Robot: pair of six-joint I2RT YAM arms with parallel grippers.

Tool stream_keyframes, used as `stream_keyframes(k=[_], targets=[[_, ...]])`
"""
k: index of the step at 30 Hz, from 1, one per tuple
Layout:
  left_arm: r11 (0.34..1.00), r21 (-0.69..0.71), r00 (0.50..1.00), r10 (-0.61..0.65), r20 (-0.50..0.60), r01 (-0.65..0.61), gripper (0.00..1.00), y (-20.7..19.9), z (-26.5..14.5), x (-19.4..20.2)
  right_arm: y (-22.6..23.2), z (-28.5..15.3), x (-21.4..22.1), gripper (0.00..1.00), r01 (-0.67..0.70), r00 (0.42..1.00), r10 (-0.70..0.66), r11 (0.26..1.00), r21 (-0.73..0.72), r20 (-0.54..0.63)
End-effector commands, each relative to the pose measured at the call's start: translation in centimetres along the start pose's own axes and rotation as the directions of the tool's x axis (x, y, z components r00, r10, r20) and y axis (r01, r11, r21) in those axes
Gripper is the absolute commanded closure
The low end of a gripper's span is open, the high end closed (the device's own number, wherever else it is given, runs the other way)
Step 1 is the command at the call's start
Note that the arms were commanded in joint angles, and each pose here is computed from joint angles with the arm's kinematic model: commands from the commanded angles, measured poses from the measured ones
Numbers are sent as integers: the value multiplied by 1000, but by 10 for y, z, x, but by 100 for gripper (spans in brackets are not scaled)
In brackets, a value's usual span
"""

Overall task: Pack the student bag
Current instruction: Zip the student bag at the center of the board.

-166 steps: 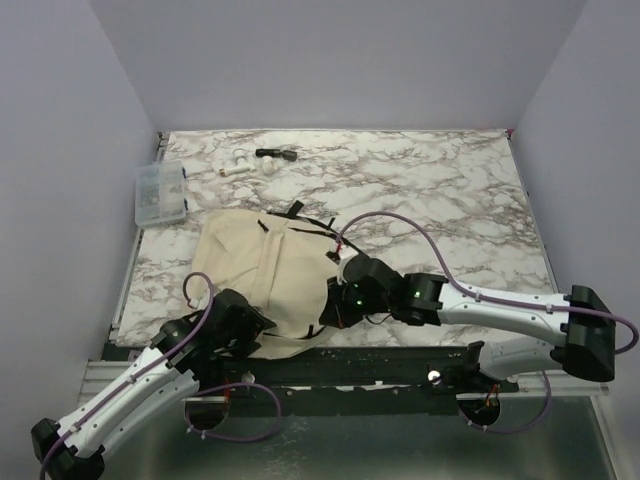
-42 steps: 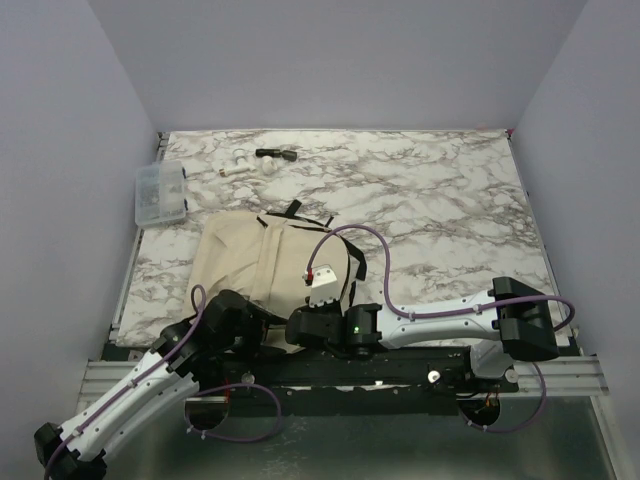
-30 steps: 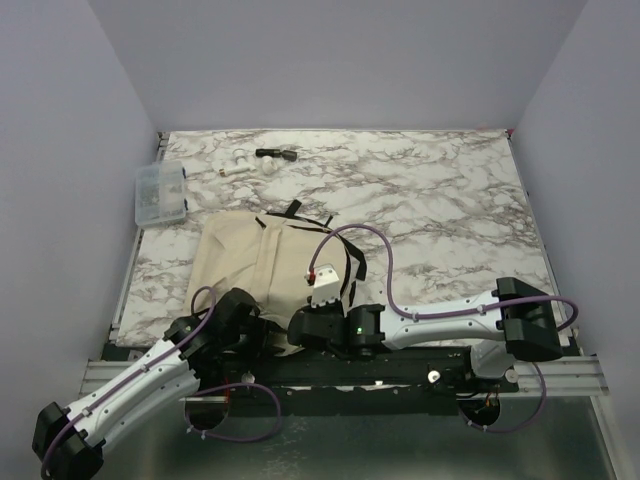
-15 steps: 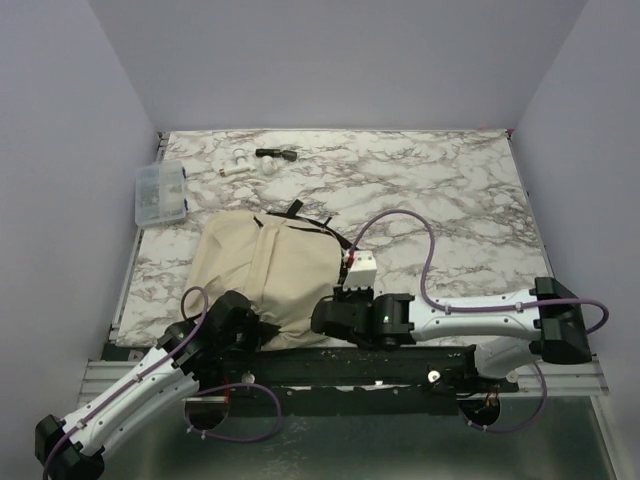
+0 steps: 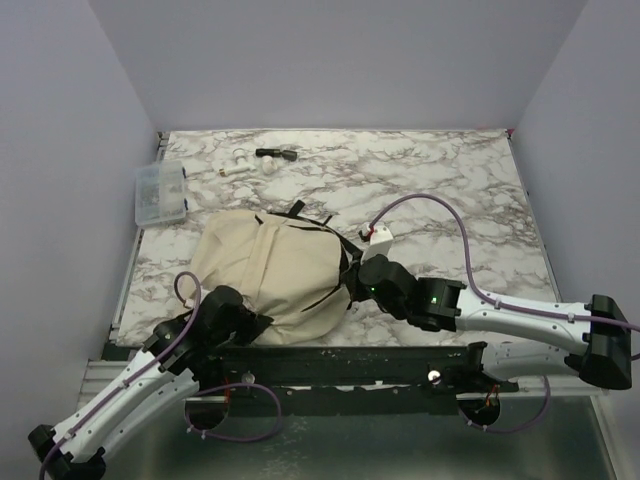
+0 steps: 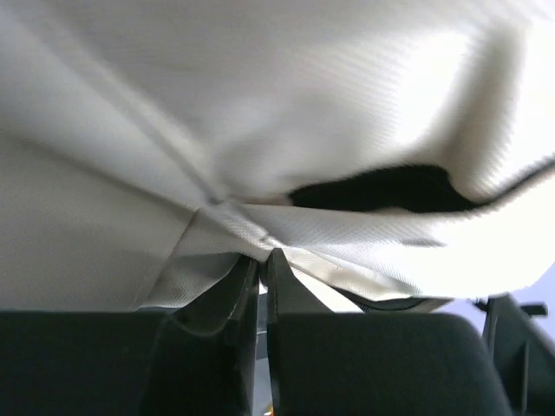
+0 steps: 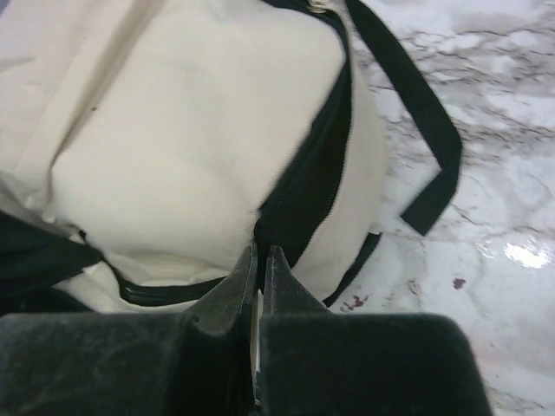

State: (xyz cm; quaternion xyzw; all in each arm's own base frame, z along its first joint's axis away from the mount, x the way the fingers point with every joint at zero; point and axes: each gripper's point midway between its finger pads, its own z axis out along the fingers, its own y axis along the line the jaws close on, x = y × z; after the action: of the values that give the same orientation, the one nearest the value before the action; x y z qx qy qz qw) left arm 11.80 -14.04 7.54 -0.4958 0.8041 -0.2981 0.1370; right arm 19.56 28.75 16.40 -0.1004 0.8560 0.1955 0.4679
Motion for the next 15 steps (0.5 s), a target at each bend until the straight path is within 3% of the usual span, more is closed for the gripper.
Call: stream_keyframes(k=[1, 3, 5, 7, 10, 12, 15], targets=[[853, 302, 902, 426, 71, -427, 72, -52, -28, 9, 52, -10, -12, 100, 9, 999, -17, 965, -261, -28], [748, 433, 849, 522, 85, -503, 46, -72, -45, 24, 57, -11, -1, 100, -32, 996, 8, 959, -282, -85], [625, 541, 782, 614, 105, -563, 32, -88, -62, 41, 59, -13, 5, 100, -72, 993, 40, 954, -291, -114], [519, 598, 707, 698, 118, -611, 29, -97, -75, 55, 59, -15, 7, 100, -101, 989, 64, 950, -294, -133], [413, 601, 575, 813, 96, -684, 29, -104, -78, 73, 58, -20, 3, 100, -132, 986, 96, 951, -280, -140], [358, 561, 488, 868, 95, -746, 29, -107, -70, 82, 57, -23, -4, 100, -149, 984, 117, 952, -266, -132], [242, 485, 369, 910, 186, -841, 29, -120, -69, 92, 53, -25, -10, 100, -173, 981, 146, 956, -238, -127]])
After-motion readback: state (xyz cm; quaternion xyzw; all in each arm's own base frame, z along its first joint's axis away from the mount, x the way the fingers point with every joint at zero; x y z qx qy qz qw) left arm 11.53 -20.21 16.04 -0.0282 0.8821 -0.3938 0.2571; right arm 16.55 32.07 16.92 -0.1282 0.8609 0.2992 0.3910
